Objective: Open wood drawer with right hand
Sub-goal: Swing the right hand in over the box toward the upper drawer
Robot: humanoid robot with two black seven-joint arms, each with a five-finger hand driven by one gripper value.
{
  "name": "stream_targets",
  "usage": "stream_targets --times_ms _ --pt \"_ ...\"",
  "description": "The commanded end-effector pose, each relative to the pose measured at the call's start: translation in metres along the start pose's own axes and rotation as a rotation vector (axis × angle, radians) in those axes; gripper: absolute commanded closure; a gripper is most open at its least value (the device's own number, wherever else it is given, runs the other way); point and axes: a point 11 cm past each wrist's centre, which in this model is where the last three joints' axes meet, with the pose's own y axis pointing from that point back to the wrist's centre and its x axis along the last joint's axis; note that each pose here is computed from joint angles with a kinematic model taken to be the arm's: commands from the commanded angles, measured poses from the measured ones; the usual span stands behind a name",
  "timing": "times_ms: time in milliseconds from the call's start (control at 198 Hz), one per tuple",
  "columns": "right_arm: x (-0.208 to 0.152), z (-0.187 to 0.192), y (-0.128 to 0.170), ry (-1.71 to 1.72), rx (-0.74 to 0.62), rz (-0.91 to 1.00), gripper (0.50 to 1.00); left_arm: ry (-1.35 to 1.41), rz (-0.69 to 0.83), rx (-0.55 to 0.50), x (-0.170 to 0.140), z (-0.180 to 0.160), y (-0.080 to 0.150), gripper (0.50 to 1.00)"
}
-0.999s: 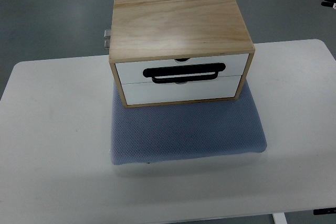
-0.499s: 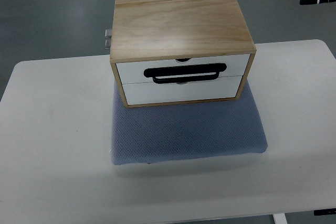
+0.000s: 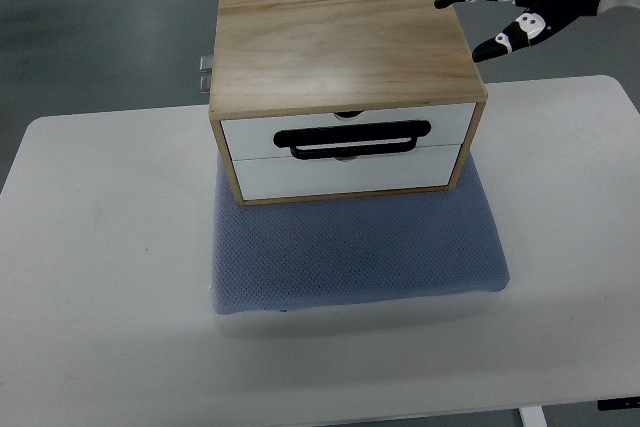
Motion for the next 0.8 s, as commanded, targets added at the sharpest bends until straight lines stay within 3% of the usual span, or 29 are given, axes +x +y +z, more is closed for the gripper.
stream_targets --times_ms 0,283,797 --pt "-0.025 -0.002 -0.013 0.002 0.014 -0.082 0.556 0.0 0.0 0.0 0.0 0.0 0.0 0.5" --pt "-0.071 0.035 -0.06 0.051 -0.062 -0.253 0.556 0.0 0.0 0.0 0.0 0.0 0.0 0.5" --pt "-0.061 0.065 -0.069 0.081 -0.139 -0.228 0.556 0.0 0.0 0.0 0.0 0.0 0.0 0.5"
